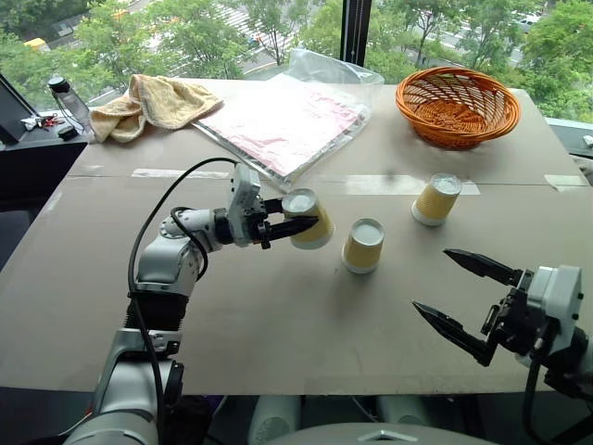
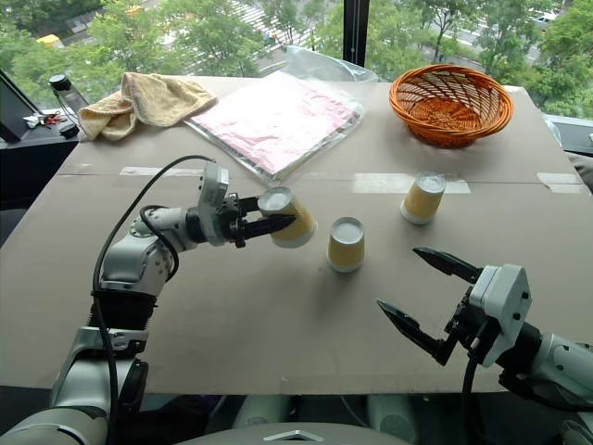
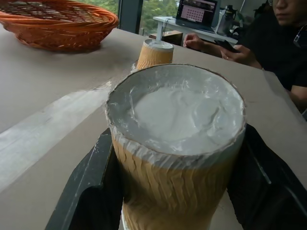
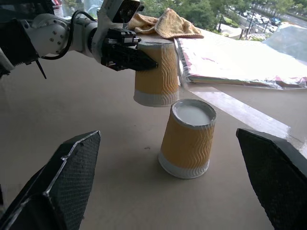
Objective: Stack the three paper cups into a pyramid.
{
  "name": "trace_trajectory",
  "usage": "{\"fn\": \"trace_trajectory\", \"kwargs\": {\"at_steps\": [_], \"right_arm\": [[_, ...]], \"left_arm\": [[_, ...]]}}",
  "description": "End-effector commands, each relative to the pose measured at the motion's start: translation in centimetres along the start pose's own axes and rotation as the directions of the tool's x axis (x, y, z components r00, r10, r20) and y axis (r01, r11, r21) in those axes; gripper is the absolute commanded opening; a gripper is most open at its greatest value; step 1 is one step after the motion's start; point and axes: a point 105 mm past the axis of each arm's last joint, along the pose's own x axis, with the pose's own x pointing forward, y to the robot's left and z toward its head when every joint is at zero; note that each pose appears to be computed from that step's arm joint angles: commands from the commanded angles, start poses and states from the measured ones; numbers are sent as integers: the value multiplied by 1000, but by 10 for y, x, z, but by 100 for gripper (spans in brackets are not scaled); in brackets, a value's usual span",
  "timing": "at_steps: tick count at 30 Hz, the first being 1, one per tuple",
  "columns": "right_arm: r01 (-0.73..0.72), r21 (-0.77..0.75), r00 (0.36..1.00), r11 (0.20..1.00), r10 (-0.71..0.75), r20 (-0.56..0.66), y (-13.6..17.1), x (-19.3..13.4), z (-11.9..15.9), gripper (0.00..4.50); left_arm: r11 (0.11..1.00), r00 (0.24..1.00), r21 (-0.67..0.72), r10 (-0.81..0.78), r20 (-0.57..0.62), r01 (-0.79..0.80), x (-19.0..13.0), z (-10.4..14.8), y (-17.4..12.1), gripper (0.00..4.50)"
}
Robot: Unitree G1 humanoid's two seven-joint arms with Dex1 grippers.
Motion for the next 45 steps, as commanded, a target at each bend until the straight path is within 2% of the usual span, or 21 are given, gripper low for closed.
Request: {"fn": "trace_trajectory", "kwargs": {"at_steps": [1, 9, 19, 20, 21, 22, 23, 24, 25, 30, 34, 41, 45], "right_arm": [[-14, -52, 1000, 999, 16, 27, 6, -5, 11, 450], [6, -48, 1000, 999, -5, 20, 9, -5, 8, 450], [22, -53, 1000, 998, -21, 17, 10, -5, 8, 450], [25, -54, 1000, 998, -24, 15, 9, -5, 7, 450], [27, -56, 1000, 998, -27, 14, 8, -6, 7, 450], [39, -59, 999, 997, -39, 13, 6, -5, 7, 450], [50, -59, 999, 997, -50, 12, 4, -5, 7, 450], [60, -55, 998, 997, -60, 13, 1, -5, 7, 450], [79, -46, 997, 996, -78, 19, -3, -3, 7, 450], [217, -38, 976, 976, -218, -27, -43, 10, -4, 450], [383, -76, 916, 921, -389, -102, -100, 26, -23, 450], [533, -26, 836, 846, -531, -139, -172, 59, -40, 450], [568, 16, 816, 823, -560, -148, -190, 68, -46, 450]], "left_arm": [[992, 997, 108, -62, -37, 66, 7, -2, -10, 220], [984, 989, 158, -63, -132, 83, 11, -35, -14, 220], [986, 989, 132, -82, -120, 98, 15, -45, -16, 220], [986, 989, 129, -85, -120, 101, 15, -46, -16, 298], [987, 990, 130, -84, -117, 99, 15, -47, -15, 319], [988, 991, 131, -71, -111, 86, 14, -48, -13, 320], [988, 992, 133, -60, -106, 74, 14, -49, -12, 390], [989, 994, 132, -47, -103, 61, 13, -50, -9, 435], [991, 994, 122, -39, -99, 51, 10, -51, -8, 447], [996, 998, 84, -5, -60, 10, -9, -48, -8, 447], [998, 1000, 58, -7, -25, 8, -32, -42, -24, 447], [1000, 1000, 18, 1, -7, -1, -58, -25, -63, 447], [1000, 1000, 12, 14, -13, -14, -55, -16, -76, 447]]}}
